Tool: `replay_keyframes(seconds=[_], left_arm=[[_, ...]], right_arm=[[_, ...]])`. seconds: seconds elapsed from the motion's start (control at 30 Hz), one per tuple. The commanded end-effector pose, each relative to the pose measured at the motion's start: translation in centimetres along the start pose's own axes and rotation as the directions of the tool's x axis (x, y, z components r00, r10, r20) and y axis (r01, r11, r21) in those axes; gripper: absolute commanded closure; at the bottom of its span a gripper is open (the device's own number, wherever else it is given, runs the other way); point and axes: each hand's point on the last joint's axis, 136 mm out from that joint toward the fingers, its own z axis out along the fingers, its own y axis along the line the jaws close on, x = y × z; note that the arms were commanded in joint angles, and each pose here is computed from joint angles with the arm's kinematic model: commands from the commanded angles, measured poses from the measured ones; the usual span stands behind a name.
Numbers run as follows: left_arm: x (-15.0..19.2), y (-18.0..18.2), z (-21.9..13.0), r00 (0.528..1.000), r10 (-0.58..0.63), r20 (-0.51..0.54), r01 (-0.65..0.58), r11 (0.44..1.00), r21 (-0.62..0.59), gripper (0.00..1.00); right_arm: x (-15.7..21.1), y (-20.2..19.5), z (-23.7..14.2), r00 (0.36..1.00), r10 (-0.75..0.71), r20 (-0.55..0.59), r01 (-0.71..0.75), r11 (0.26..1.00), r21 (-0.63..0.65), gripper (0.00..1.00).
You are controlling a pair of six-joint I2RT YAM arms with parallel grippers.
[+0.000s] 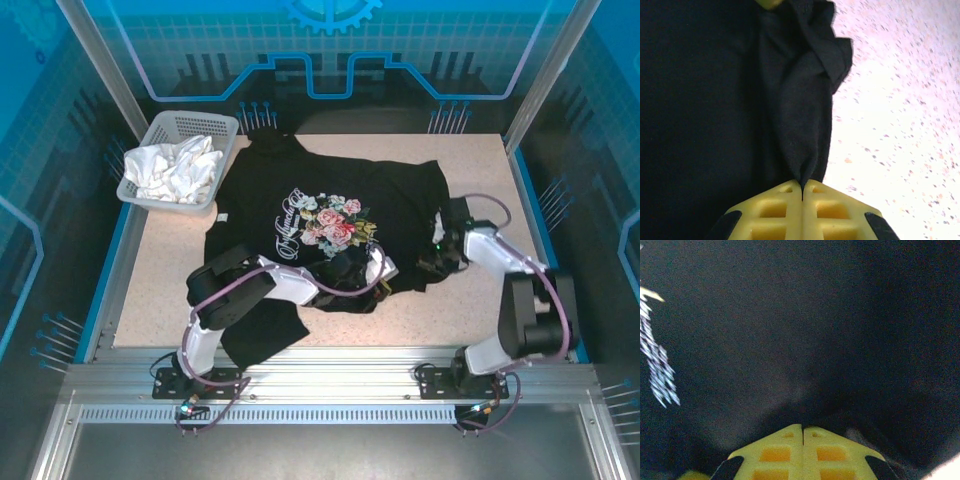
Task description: Fold the inside-out t-shirt
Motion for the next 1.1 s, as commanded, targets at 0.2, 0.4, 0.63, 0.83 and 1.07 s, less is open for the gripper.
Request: replay_keyframes(seconds=[0.2, 0.4, 0.63, 0.83, 1.07], left_arm=[[-2.0, 1.4, -1.1, 0.974, -0.216, 0.064, 0.211, 0.975, 0.071, 1.0], [-1.8, 1.7, -1.2, 0.97, -0.235, 0.057, 0.231, 0.97, 0.071, 1.0], [-2.0, 1.7, -1.3, 0.968, -0.242, 0.061, 0.237, 0.969, 0.075, 1.0], [-2.3, 1.6, -1.2, 0.969, -0.24, 0.065, 0.235, 0.969, 0.081, 1.0], [-2.1, 1.6, -1.3, 0.968, -0.243, 0.064, 0.238, 0.968, 0.08, 1.0]], right_arm=[[-3.0, 2.2, 0.3, 0.988, -0.156, -0.01, 0.157, 0.987, 0.02, 0.74], [1.3, 1.5, -0.9, 0.977, -0.209, -0.036, 0.212, 0.972, 0.106, 0.61], [5.5, 0.1, -0.4, 0.972, -0.22, -0.087, 0.233, 0.954, 0.189, 0.55], [4.1, 1.2, -0.3, 0.966, -0.247, -0.078, 0.258, 0.945, 0.201, 0.52], [3.3, 1.4, 0.2, 0.955, -0.278, -0.106, 0.296, 0.924, 0.243, 0.53]])
